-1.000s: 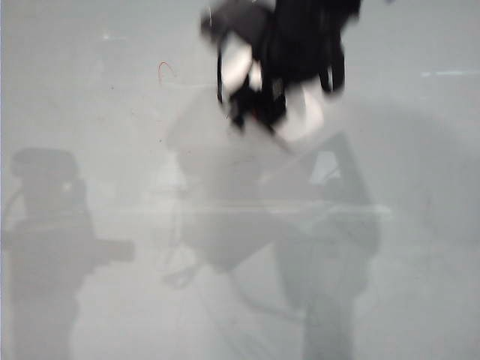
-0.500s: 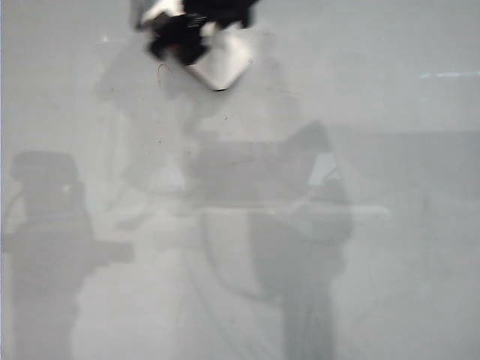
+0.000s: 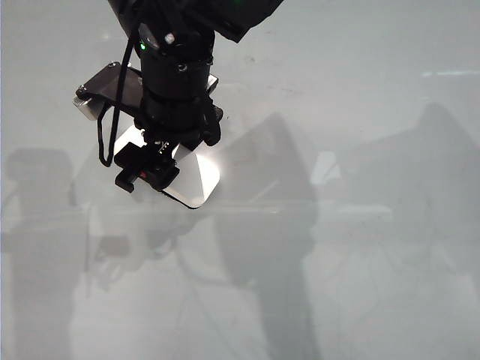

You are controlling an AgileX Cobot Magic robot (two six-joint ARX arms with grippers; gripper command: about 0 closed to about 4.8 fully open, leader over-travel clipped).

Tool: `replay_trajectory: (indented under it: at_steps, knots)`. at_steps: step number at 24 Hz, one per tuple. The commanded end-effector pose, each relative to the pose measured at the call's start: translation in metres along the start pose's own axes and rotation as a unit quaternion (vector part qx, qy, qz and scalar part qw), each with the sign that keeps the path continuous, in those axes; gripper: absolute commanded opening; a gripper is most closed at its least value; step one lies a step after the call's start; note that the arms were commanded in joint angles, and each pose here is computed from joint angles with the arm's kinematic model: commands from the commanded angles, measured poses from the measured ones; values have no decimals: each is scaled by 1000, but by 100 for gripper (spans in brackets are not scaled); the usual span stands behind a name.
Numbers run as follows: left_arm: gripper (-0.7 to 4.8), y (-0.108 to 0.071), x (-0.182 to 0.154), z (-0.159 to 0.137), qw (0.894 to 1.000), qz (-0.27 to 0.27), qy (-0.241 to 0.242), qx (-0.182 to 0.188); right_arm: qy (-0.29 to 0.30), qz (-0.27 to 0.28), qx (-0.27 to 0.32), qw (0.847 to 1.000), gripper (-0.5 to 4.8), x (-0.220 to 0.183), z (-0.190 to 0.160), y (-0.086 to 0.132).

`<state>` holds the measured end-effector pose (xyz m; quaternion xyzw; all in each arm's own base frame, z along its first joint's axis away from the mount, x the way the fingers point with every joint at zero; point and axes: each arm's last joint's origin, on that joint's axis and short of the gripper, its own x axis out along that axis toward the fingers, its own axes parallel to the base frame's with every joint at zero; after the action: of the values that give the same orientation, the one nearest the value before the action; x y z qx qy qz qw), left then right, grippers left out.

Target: Grab the whiteboard eraser that is attached to the surface of the whiteboard and use it to clean the writing on the whiteboard.

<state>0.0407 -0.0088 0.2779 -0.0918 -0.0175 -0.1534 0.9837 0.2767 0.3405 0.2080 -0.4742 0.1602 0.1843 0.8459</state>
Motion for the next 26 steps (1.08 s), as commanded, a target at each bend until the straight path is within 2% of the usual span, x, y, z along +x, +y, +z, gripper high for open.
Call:
replay_trajectory:
  at_steps: [1, 4, 6, 9, 11, 13, 15, 16, 17, 21, 22, 26]
  knots:
    - [-5, -1, -1, 3, 1000, 1, -9, 13, 25, -80, 18, 996, 241, -10, 4, -20]
    - [-5, 0, -1, 3, 1000, 9, -11, 16, 33, -89, 19, 995, 241, -30, 1, -44]
    - [-5, 0, -1, 3, 1000, 12, -11, 16, 27, -110, 37, 993, 241, -57, -5, -70]
    - [-5, 0, -1, 3, 1000, 20, -13, 17, -2, -130, 78, 988, 219, -106, -25, -101]
    - [-5, 0, -1, 3, 1000, 20, -13, 18, -17, -155, 130, 979, 219, -139, -51, -125]
    - [-5, 0, -1, 3, 1000, 20, -13, 18, -35, -185, 217, 958, 220, -166, -86, -149]
    - [-5, 0, -1, 3, 1000, 20, -13, 18, -64, -208, 300, 929, 220, -193, -128, -172]
    - [-5, 0, -1, 3, 1000, 20, -12, 18, -74, -216, 324, 918, 220, -201, -141, -178]
    - [-5, 0, -1, 3, 1000, 20, -13, 18, -85, -235, 360, 899, 220, -211, -161, -186]
    - [-5, 1, -1, 3, 1000, 21, -13, 18, -139, -246, 402, 871, 219, -215, -207, -194]
    - [-5, 0, -1, 3, 1000, 18, -12, 18, -142, -252, 426, 857, 219, -208, -223, -195]
    - [-5, 0, -1, 3, 1000, 21, -13, 18, -151, -247, 450, 845, 219, -190, -245, -195]
